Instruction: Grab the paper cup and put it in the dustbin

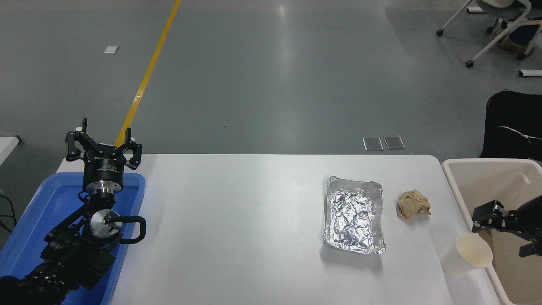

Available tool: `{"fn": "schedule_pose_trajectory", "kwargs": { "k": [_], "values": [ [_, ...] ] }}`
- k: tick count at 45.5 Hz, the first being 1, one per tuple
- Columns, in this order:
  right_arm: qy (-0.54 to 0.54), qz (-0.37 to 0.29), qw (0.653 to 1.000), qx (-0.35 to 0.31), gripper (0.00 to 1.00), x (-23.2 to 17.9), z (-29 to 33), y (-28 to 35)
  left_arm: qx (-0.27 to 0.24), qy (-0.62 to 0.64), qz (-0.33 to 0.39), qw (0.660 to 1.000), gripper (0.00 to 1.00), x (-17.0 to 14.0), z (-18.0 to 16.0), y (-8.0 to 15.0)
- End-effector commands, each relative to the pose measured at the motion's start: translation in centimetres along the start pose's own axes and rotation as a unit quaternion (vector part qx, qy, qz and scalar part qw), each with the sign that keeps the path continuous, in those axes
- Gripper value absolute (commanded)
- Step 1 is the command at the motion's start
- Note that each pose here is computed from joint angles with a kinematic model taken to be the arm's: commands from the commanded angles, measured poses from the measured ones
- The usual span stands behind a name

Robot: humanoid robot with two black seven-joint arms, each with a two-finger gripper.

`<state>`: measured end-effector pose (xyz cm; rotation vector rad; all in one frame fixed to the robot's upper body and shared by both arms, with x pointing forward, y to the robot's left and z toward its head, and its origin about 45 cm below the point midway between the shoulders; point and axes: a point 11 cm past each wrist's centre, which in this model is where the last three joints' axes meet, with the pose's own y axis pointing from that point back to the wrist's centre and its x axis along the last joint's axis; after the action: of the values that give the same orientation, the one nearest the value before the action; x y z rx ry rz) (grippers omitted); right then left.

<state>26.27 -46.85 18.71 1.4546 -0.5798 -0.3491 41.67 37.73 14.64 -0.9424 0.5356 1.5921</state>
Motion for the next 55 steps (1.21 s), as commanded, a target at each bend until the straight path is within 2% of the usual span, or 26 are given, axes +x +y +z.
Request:
{"fn": "schedule_pose_trajectory", "kwargs": {
  "k": [1,20,26,29,32,34,37,38,55],
  "values": [
    [-0.022,0.011,0.999,-0.023,0.98,-0.6,2.4,-2.8,0.0,0.0,0.0,1.0,0.99,0.0,0.0,0.0],
    [-0.044,0.03,0.998,-0.032,0.97,-1.0,3.5,-6.3,-0.001,0.0,0.0,1.0,0.99,0.0,0.0,0.0],
    [-0.046,0.035,0.998,-0.032,0.92,-1.3,3.4,-7.6,-0.001,0.0,0.0,1.0,0.99,0.0,0.0,0.0],
    [-0.047,0.042,0.997,-0.033,0.81,-1.5,3.4,-8.3,-0.001,0.0,0.0,1.0,0.99,0.0,0.0,0.0],
    [-0.049,0.047,0.997,-0.033,0.62,-1.7,3.3,-8.9,-0.001,0.0,0.0,1.0,0.99,0.0,0.0,0.0],
    [-0.052,0.045,0.997,-0.032,0.42,-2.0,3.2,-9.1,0.0,0.0,0.0,1.0,0.99,0.0,0.0,0.0],
    [-0.053,0.042,0.997,-0.03,0.03,-2.2,3.0,-9.3,-0.001,0.0,0.0,1.0,0.99,0.0,0.0,0.0],
    [-0.053,0.041,0.997,-0.03,0.0,-2.3,3.0,-9.4,-0.001,0.0,0.0,1.0,0.99,0.0,0.0,0.0],
    [-0.055,0.069,0.996,-0.024,0.0,-1.7,2.5,-9.3,-0.001,0.0,0.0,1.0,0.99,0.0,0.0,0.0]
  ]
}}
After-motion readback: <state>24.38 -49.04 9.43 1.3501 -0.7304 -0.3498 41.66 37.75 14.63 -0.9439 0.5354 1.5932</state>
